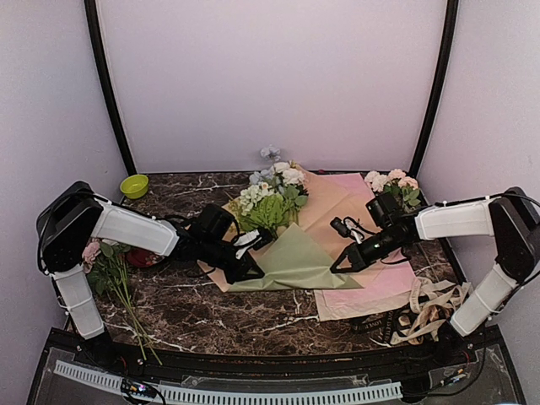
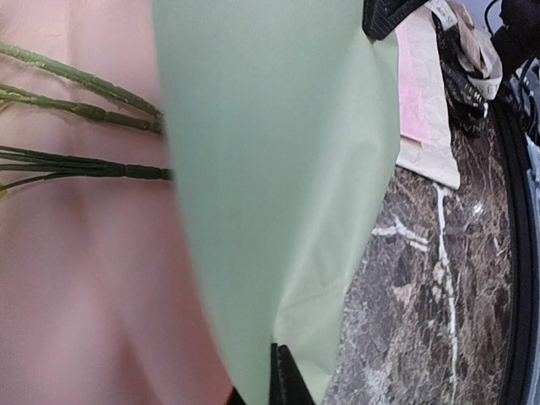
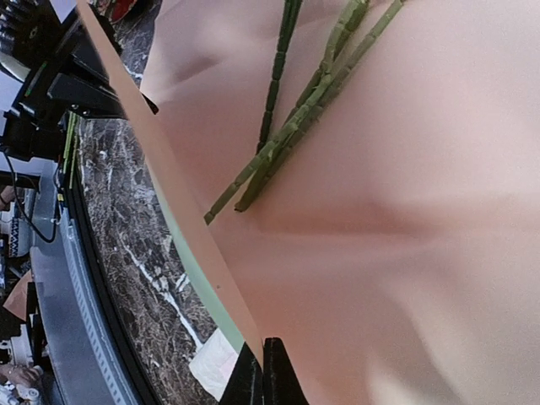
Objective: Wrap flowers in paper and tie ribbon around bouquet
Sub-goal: Fold the flattened wrapping paper at the center of the board, then press the fold line of the 1/4-folded wrapping paper.
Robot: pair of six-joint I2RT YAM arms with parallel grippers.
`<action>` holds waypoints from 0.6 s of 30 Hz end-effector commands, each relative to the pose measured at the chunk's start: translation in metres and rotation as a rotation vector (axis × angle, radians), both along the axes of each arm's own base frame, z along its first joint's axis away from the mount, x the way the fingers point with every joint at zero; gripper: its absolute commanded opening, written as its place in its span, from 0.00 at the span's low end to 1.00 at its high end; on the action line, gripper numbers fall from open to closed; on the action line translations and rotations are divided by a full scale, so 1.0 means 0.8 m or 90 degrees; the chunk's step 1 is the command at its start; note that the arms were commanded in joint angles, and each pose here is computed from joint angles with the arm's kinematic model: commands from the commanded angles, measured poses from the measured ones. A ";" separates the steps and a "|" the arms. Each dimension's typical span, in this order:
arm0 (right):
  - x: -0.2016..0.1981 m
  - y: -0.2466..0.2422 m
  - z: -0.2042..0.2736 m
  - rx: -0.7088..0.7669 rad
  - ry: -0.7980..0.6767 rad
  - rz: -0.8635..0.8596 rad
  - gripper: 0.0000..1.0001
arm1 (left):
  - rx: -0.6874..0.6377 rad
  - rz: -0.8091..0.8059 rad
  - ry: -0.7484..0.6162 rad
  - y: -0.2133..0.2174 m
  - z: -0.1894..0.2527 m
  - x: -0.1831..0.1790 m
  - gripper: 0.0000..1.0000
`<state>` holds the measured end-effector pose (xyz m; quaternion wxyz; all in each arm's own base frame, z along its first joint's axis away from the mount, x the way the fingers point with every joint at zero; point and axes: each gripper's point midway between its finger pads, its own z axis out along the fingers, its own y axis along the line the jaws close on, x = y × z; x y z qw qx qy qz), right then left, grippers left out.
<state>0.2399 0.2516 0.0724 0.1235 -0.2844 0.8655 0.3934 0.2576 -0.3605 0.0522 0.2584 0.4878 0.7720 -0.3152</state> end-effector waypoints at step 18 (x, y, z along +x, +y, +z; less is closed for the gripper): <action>0.032 0.002 -0.013 -0.027 -0.009 -0.012 0.00 | -0.006 -0.066 -0.246 -0.082 0.078 -0.014 0.30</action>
